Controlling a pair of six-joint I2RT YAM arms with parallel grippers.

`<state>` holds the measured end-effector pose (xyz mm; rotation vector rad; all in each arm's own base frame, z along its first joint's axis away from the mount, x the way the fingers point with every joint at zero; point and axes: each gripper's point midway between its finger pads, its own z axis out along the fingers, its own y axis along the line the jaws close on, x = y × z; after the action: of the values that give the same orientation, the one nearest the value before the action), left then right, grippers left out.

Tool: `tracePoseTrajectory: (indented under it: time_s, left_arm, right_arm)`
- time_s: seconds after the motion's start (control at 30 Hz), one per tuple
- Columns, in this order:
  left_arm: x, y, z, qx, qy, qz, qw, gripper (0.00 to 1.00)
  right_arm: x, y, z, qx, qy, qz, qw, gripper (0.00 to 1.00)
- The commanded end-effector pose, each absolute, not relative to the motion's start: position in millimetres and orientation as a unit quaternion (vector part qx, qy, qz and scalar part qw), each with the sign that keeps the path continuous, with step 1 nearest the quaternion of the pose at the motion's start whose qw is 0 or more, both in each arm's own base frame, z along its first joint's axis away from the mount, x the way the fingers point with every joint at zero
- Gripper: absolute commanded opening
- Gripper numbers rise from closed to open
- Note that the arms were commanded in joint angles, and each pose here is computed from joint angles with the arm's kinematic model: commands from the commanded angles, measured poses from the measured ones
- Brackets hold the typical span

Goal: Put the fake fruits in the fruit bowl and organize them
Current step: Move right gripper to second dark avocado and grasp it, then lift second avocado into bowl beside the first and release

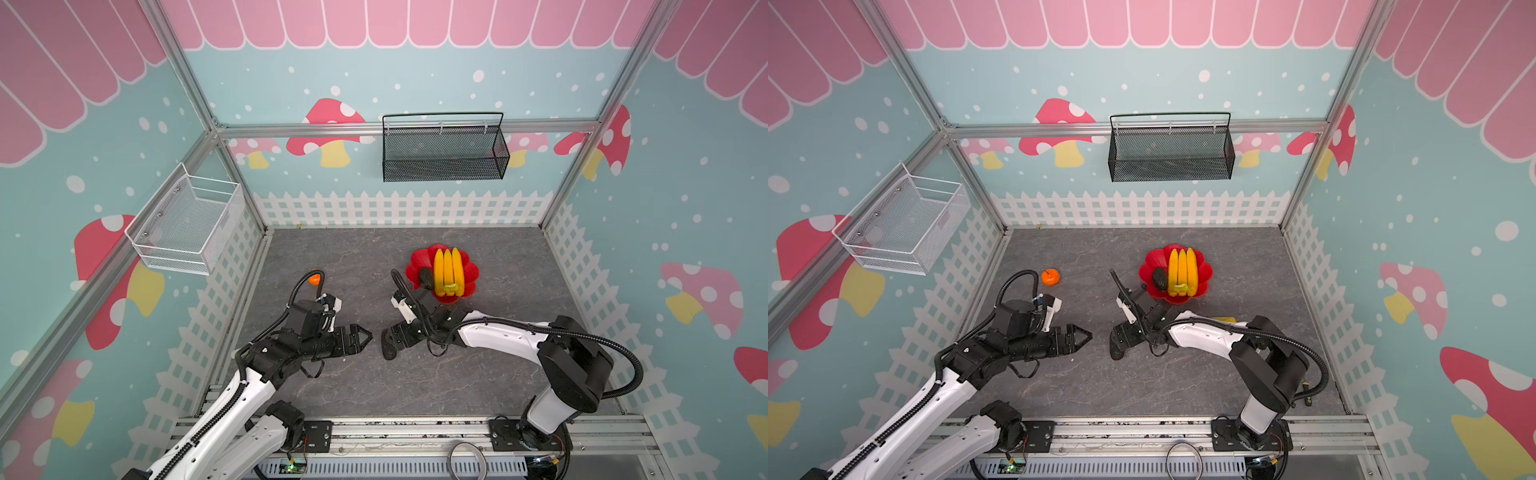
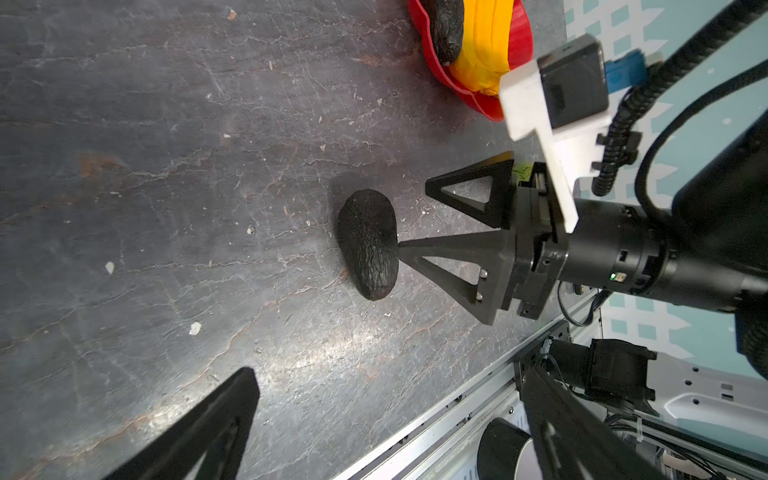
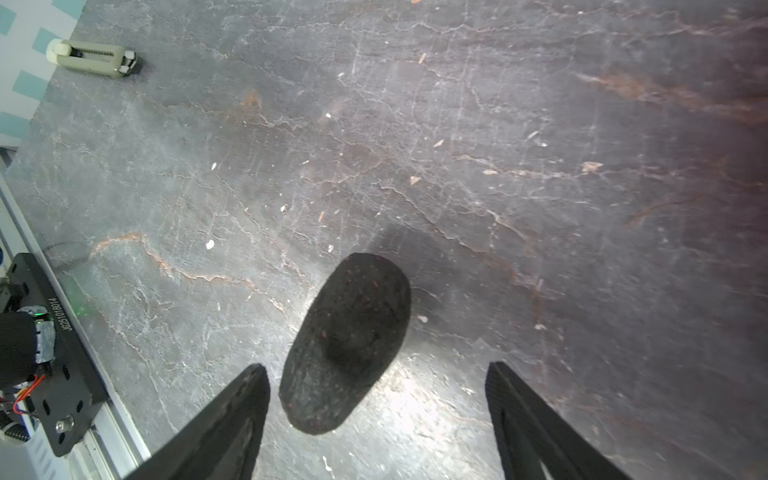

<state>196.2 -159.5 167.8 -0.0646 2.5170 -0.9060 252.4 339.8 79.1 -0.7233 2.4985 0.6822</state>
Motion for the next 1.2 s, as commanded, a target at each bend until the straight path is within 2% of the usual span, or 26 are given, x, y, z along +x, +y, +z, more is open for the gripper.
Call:
tracePoseTrajectory:
  time_s: [0.0, 0.13, 0.2, 0.27, 0.4, 0.57, 0.73, 0.9, 1.0, 1.17]
  left_arm:
    - [193.7, -155.0, 163.6, -0.039, 0.915, -0.328, 0.230, 0.99]
    - [193.1, -154.6, 163.6, -0.041, 0.915, -0.329, 0.231, 0.99]
    - [193.8, -153.7, 165.0, -0.041, 0.914, -0.328, 0.236, 0.99]
    - [194.3, -152.6, 165.7, -0.042, 0.913, -0.326, 0.240, 0.99]
    - [195.5, -152.4, 165.2, -0.041, 0.914, -0.323, 0.241, 0.99]
    - [204.4, -155.0, 169.1, -0.039, 0.912, -0.323, 0.250, 0.99]
    - [228.7, -162.5, 182.2, -0.038, 0.901, -0.329, 0.282, 0.99]
    - [259.2, -177.4, 191.2, -0.030, 0.891, -0.338, 0.301, 0.99]
    - [276.1, -188.2, 191.6, -0.019, 0.891, -0.341, 0.299, 0.99]
    - [299.9, -202.0, 191.7, -0.003, 0.889, -0.343, 0.303, 1.00]
  right_arm:
    - [249.8, 355.1, 73.9, -0.258, 0.906, 0.253, 0.220, 0.85]
    - [248.5, 364.3, 61.3, -0.258, 0.912, 0.241, 0.207, 0.83]
    - [249.3, 364.7, 54.1, -0.256, 0.917, 0.232, 0.201, 0.75]
    - [249.9, 363.6, 46.6, -0.254, 0.921, 0.222, 0.196, 0.63]
    - [254.2, 362.3, 52.4, -0.252, 0.920, 0.216, 0.210, 0.51]
    - [278.6, 364.9, 90.2, -0.260, 0.904, 0.221, 0.257, 0.49]
    - [343.5, 346.2, 136.7, -0.242, 0.892, 0.231, 0.304, 0.48]
    - [415.1, 312.3, 164.4, -0.219, 0.889, 0.199, 0.349, 0.48]
    - [454.6, 286.5, 173.0, -0.197, 0.890, 0.171, 0.374, 0.48]
    - [507.1, 252.4, 153.4, -0.166, 0.901, 0.124, 0.380, 0.48]
